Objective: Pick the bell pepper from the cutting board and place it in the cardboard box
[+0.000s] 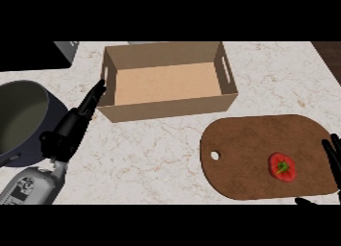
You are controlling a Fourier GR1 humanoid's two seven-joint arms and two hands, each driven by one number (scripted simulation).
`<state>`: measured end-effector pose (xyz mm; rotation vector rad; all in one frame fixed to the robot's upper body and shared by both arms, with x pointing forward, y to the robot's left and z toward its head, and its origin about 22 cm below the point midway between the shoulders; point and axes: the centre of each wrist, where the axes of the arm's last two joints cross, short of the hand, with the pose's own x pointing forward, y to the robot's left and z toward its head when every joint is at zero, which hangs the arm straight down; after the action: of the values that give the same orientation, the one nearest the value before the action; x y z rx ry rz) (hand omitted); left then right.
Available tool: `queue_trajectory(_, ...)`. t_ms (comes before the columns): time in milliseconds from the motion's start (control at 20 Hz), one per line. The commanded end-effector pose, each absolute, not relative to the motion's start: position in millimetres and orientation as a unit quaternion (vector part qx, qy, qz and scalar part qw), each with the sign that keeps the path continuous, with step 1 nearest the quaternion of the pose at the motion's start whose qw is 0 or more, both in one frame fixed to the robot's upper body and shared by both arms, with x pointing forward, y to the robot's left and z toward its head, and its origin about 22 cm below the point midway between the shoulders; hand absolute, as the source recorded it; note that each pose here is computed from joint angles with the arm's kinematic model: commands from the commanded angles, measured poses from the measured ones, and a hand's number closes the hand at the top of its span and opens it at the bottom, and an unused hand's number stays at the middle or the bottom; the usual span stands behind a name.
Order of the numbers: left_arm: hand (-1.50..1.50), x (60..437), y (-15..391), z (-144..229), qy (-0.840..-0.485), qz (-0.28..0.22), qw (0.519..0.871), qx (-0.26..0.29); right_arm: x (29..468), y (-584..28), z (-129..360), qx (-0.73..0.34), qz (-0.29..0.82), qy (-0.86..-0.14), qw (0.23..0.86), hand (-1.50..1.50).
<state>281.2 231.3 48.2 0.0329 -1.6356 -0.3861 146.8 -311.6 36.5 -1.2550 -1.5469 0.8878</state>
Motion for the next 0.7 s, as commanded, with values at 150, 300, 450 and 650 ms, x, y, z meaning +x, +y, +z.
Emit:
queue_trajectory(150,0.00,277,222,44,-0.711,-0.188,0.678,-0.002,85,-260,80,-0.502,0.412,-0.555,0.519,-1.50)
queue_trajectory(300,0.00,280,227,39,-0.715,-0.188,0.673,-0.002,74,-240,107,-0.486,0.411,-0.532,0.559,-1.50)
queue_trajectory(450,0.00,279,214,49,-0.714,-0.203,0.670,-0.011,72,-224,134,-0.479,0.413,-0.515,0.579,-1.50)
queue_trajectory(650,0.00,275,216,46,-0.713,-0.199,0.673,-0.016,101,-203,111,-0.473,0.387,-0.524,0.592,-1.50)
